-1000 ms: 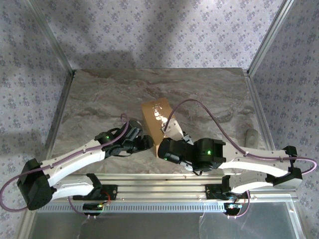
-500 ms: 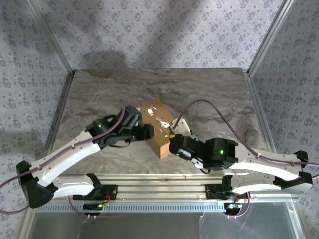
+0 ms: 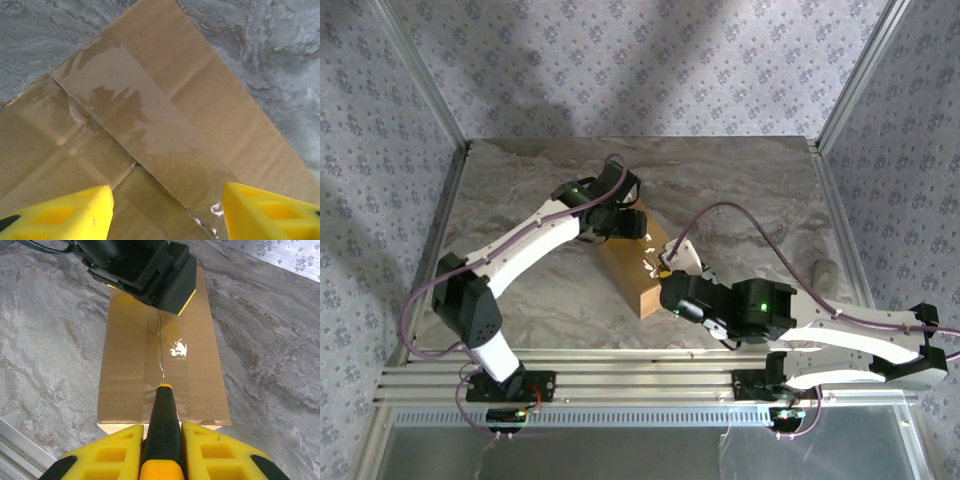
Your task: Unpack the express box
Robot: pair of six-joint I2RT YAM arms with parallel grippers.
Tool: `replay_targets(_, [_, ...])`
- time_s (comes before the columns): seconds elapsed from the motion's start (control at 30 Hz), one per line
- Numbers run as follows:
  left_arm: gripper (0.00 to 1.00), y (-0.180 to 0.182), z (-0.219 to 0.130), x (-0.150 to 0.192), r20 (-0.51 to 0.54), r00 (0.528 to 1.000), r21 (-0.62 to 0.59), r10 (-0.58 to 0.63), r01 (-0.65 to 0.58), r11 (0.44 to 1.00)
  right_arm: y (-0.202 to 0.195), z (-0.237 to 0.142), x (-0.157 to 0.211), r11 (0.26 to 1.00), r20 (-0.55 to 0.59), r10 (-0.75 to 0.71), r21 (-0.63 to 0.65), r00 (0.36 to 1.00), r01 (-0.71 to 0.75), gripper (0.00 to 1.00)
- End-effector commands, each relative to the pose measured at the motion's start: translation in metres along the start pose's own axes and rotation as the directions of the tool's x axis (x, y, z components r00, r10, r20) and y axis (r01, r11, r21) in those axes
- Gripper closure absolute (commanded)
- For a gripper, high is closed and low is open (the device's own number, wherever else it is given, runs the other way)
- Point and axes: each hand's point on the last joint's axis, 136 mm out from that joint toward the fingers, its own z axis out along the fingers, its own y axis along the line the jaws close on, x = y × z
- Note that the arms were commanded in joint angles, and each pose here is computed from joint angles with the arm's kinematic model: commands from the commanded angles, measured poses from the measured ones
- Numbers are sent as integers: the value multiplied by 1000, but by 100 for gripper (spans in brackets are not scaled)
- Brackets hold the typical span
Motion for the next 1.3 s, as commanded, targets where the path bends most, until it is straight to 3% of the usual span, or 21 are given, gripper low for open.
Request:
replay_targets(0.0, [41,7,1,-6,-8,999,-38,48,-48,998,1,7,19,1000,-65,-26,2,998,26,100])
replay_targets(0.27, [43,36,26,8,-55,996,-107,-67,61,992,3,-2,21,1000,-58,-7,9,998,7,100])
replay_targets(0.47, [45,52,34,11,-51,985,-91,-164,159,983,8,-12,25,1000,-38,16,20,999,-15,100])
replay_targets(1.0, [46,57,40,8,-26,975,-101,-220,216,971,25,-41,19,999,17,39,15,999,-39,100])
replay_targets(1.27, [44,31,15,-8,45,982,16,-183,182,983,3,-52,21,998,16,12,62,1000,-13,100])
